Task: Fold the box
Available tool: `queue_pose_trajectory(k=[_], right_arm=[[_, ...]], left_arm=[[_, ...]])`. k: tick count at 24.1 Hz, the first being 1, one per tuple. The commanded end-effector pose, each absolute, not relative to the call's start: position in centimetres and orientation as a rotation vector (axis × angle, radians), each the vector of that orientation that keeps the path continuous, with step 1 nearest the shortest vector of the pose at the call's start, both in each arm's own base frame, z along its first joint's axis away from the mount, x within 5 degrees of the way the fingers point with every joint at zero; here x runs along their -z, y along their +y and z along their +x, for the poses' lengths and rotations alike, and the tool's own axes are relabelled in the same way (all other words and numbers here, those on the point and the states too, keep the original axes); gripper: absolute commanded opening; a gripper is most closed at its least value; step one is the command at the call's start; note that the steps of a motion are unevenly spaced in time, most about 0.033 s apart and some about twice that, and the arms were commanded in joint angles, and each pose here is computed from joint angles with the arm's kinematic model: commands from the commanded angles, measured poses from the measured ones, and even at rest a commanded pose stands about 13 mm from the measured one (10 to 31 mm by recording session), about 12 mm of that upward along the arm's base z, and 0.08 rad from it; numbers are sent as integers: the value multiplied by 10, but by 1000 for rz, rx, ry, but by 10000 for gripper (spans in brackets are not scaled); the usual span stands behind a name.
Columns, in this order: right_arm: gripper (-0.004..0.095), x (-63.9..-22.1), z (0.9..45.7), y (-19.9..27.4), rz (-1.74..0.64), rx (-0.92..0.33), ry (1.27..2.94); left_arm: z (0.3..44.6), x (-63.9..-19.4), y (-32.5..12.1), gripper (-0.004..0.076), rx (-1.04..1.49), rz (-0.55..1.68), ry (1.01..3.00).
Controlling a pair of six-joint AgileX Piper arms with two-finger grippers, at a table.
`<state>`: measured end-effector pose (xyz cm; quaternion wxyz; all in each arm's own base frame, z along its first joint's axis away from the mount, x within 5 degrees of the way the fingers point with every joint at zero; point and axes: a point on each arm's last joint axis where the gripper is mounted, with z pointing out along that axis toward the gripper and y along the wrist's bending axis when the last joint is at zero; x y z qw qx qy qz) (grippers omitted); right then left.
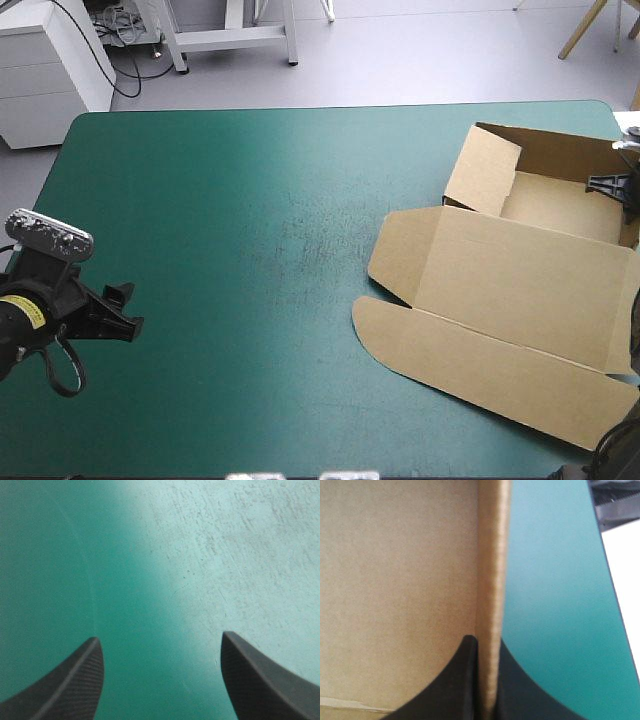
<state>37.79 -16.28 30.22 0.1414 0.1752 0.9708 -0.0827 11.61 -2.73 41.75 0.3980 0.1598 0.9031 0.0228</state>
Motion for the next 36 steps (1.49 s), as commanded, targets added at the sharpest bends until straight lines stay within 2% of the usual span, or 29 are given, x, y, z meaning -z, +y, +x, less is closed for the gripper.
queue_pose_trajectory(k=[1,7,13,15,16,18,21,22,23,24,26,30,36], right_arm=[[-17,-341,349,-186,557,311,2667],[-15,-337,336,-211,639,228,2638],[-15,-326,340,-215,648,207,2659],[0,-318,337,-216,649,240,2694],[37,-311,335,-217,647,262,2723],[176,-302,335,-217,636,268,2730],[523,-303,338,-216,630,239,2705],[608,-303,338,-216,637,234,2696],[682,-307,338,-216,654,235,2675],[699,-314,338,-216,653,245,2653],[698,-343,333,-214,661,265,2543],[676,-378,321,-205,671,265,2424],[547,-427,305,-166,574,63,2252]], left_arm=[[117,-428,-28,472,-46,398,2203],[117,-428,-28,472,-47,398,2207],[118,-428,-27,472,-68,397,2204],[118,-428,-27,472,-71,397,2203],[118,-428,-27,472,-71,397,2203],[118,-428,-26,472,-74,397,2206],[118,-428,-26,472,-79,397,2205],[118,-428,-26,472,-81,400,2205],[118,-428,-26,472,-83,400,2205],[118,-428,-26,472,-83,400,2205],[118,-428,-26,472,-85,400,2204],[118,-429,-26,472,-85,399,2198],[119,-430,-22,472,-142,396,2183]])
